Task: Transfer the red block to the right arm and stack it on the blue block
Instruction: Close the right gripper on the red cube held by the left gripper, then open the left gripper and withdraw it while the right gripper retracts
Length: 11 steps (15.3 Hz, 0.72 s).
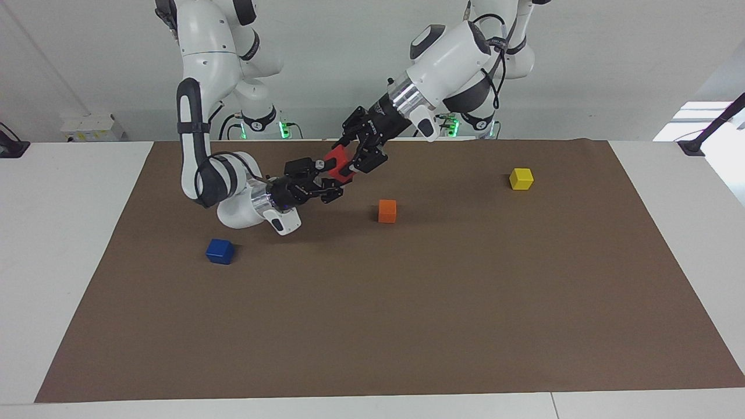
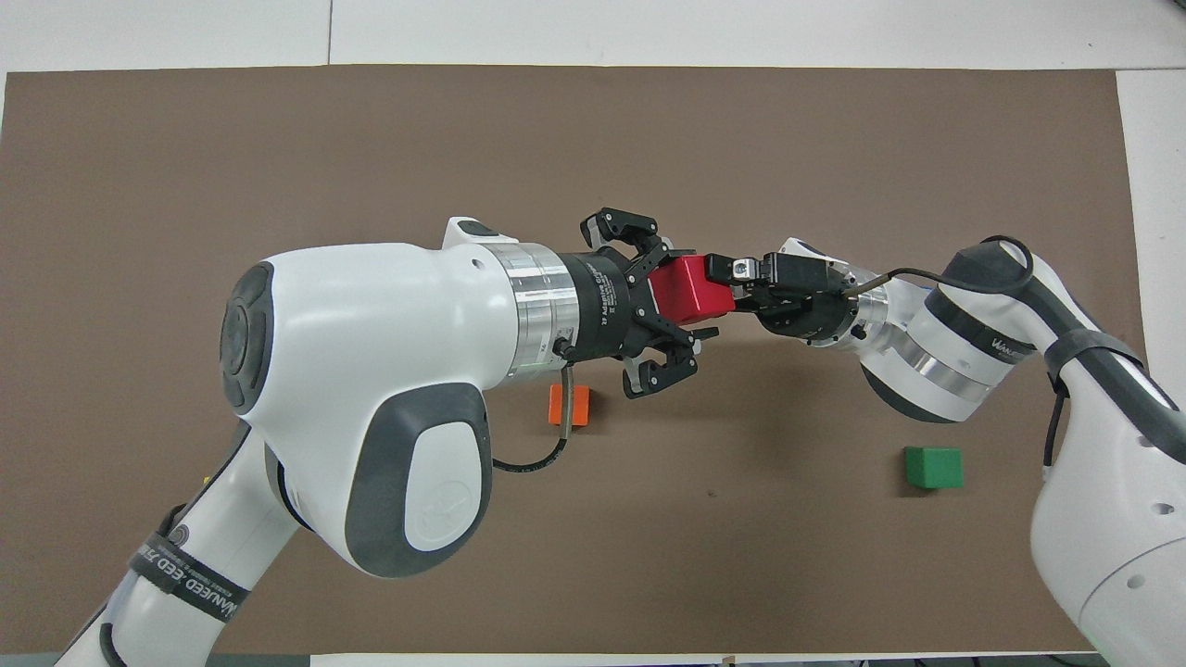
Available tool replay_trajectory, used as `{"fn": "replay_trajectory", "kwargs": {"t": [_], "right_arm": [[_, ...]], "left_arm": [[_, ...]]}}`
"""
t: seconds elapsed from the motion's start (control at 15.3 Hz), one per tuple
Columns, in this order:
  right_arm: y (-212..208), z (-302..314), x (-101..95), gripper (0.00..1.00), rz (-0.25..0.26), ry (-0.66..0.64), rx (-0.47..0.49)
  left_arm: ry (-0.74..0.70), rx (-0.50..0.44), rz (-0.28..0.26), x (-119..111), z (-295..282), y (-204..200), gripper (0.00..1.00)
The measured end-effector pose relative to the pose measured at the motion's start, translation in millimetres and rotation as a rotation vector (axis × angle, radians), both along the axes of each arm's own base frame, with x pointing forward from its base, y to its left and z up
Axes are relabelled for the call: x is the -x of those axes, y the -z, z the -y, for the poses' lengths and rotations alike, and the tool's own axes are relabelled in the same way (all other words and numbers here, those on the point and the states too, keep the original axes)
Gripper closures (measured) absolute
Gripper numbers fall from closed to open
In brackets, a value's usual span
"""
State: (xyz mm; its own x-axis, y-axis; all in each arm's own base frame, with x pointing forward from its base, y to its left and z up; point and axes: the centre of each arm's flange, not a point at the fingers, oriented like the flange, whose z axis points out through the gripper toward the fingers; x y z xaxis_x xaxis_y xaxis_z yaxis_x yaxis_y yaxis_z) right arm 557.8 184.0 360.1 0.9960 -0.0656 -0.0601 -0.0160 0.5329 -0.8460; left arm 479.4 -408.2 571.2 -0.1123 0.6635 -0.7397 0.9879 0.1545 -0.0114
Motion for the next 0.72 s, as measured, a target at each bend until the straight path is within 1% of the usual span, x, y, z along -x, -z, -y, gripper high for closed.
{"fn": "replay_trajectory", "kwargs": {"t": [0.07,0.13,0.26,0.33,0.39,0.46,0.59,0.72], "right_arm": [[-4,1,-0.9,0.42,0.003,0.009,0.013],[-8,2,-1.4,0.45,0.007,0.015,0.027],[-17,6,-1.6,0.45,0.015,0.007,0.082],[-23,10,-2.8,0.45,0.009,-0.009,0.15],[-35,17,-5.7,0.45,0.002,-0.024,0.242],[-54,27,-9.7,0.45,-0.001,-0.031,0.329],[-105,45,-14.6,0.45,-0.001,-0.047,0.484],[-149,65,-14.9,0.45,0.009,-0.066,0.677]], "left_arm": [[0.012,-0.011,-0.016,0,-4,-1,0.0],[0.019,-0.027,-0.033,-2,-15,-4,0.0],[0.023,-0.072,-0.07,-7,-52,-17,0.0],[0.028,-0.103,-0.082,-9,-77,-22,0.0],[0.039,-0.131,-0.075,-12,-103,-23,0.0],[0.048,-0.153,-0.054,-16,-126,-21,0.0],[0.048,-0.184,-0.012,-28,-169,-10,0.0],[0.064,-0.211,0.037,-42,-218,4,0.0]]}}
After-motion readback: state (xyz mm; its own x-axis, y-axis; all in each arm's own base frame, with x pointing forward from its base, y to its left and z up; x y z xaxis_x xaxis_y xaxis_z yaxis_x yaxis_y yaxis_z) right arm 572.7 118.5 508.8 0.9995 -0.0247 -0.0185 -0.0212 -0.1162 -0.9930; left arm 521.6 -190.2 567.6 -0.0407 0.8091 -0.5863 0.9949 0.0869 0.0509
